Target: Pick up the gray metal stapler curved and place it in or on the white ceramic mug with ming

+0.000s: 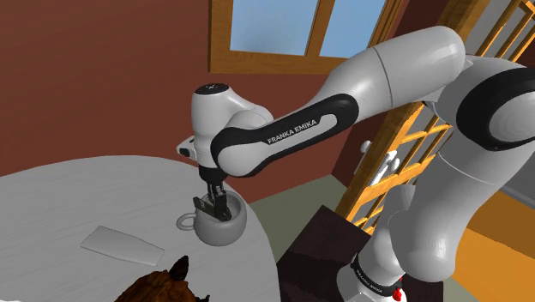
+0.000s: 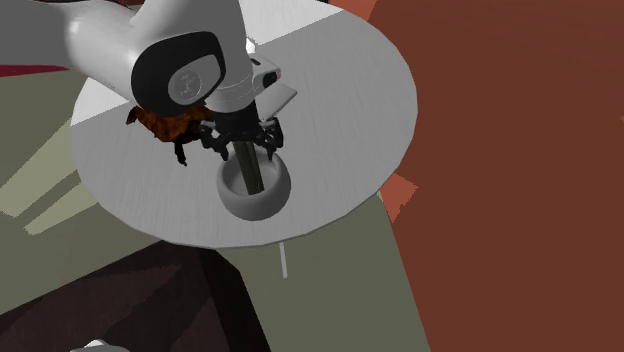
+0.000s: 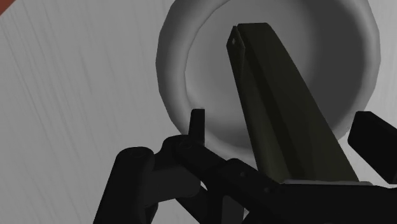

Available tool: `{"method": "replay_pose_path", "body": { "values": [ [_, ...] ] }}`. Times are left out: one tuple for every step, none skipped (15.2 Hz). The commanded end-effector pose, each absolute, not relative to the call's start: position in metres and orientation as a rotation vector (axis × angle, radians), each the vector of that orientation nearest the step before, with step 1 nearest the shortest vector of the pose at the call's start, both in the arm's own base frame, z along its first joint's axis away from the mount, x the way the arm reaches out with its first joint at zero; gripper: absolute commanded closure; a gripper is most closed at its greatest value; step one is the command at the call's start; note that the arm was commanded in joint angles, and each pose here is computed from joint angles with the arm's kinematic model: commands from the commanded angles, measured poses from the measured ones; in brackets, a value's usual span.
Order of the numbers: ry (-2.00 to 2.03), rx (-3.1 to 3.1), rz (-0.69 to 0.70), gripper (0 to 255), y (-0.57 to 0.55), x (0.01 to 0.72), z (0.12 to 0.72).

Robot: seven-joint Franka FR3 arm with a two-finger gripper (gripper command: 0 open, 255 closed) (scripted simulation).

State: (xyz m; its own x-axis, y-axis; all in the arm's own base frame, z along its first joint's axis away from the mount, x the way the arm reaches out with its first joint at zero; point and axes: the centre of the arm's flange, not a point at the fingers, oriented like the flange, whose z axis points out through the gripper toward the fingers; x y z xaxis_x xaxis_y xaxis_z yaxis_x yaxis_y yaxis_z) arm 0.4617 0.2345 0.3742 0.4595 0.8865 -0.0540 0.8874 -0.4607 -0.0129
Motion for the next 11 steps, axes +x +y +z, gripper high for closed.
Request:
{"method": "replay_pose_path", "body": {
  "values": [
    [1.622, 2.669, -0.083, 0, 0.235, 0.464, 0.394],
    [1.622, 2.669, -0.083, 0, 0.236, 0.464, 0.407],
    [1.622, 2.669, -0.083, 0, 0.236, 0.464, 0.418],
    [1.622, 2.669, -0.083, 0, 0.236, 0.464, 0.418],
    [1.622, 2.669, -0.083, 0, 0.236, 0.464, 0.418],
    [1.622, 2.669, -0.083, 0, 0.236, 0.464, 0.418],
    [1.622, 2.669, -0.083, 0, 0.236, 0.464, 0.418],
    [1.622, 2.669, -0.083, 0, 0.236, 0.464, 0.418],
    [1.622, 2.669, -0.083, 0, 0.236, 0.464, 0.418],
    [1.622, 2.669, -0.083, 0, 0.236, 0.464, 0.418],
    [1.622, 2.669, -0.083, 0, 0.236, 0.464, 0.418]
  ]
}}
